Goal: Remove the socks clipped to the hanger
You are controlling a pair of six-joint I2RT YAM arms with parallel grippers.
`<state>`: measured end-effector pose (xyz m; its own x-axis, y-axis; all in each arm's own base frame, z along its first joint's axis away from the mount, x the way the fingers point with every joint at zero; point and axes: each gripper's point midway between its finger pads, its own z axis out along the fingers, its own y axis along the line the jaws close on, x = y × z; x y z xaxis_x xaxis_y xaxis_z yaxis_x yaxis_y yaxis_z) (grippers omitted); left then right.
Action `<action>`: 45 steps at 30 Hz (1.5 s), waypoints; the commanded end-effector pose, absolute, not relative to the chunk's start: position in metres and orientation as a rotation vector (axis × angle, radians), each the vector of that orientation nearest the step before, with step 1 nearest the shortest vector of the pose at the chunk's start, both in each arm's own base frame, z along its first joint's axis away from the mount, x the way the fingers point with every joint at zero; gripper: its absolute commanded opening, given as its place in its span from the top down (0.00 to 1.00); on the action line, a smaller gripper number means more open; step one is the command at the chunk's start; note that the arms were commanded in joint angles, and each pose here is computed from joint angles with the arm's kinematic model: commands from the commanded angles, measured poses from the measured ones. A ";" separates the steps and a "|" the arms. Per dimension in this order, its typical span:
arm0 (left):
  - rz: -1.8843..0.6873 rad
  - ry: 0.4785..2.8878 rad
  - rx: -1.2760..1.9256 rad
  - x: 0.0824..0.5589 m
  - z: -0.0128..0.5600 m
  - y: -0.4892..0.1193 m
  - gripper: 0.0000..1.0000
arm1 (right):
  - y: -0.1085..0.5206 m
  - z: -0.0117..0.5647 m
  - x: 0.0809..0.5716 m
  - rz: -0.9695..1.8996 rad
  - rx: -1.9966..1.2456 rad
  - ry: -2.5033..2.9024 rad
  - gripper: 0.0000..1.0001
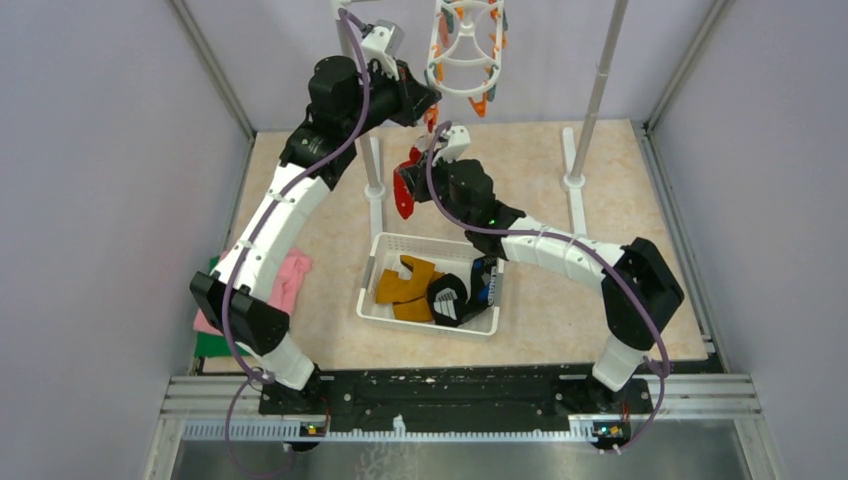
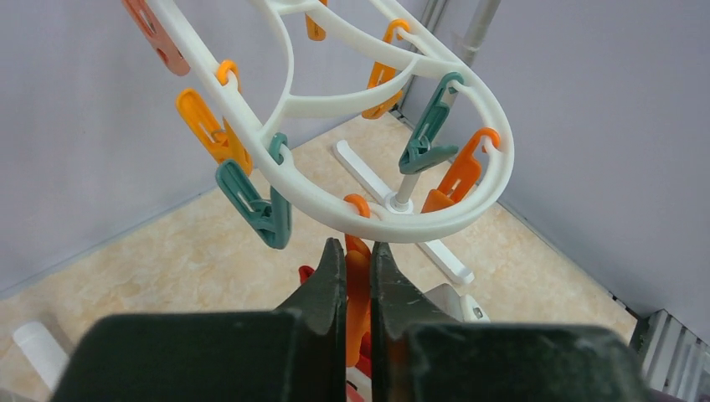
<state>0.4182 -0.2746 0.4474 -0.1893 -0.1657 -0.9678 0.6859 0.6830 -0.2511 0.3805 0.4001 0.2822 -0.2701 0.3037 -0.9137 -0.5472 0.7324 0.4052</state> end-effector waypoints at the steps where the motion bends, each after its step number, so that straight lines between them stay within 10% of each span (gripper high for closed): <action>1: -0.781 1.488 0.421 0.416 0.483 -0.267 1.00 | 0.404 0.313 0.379 0.866 -0.178 1.584 1.00; 19: -0.725 1.508 0.458 0.404 0.470 -0.257 0.95 | 0.359 0.295 0.289 0.992 -0.428 1.717 1.00; 30: -0.635 1.562 0.516 0.396 0.447 -0.244 0.58 | 0.318 0.212 0.206 1.040 -0.648 2.027 1.00; 33: -0.621 1.586 0.529 0.393 0.442 -0.242 0.05 | 0.311 0.192 0.195 1.036 -0.679 2.095 1.00; 45: -0.571 1.827 0.496 0.385 0.394 -0.187 0.01 | 0.314 0.150 0.220 0.837 -0.760 2.213 1.00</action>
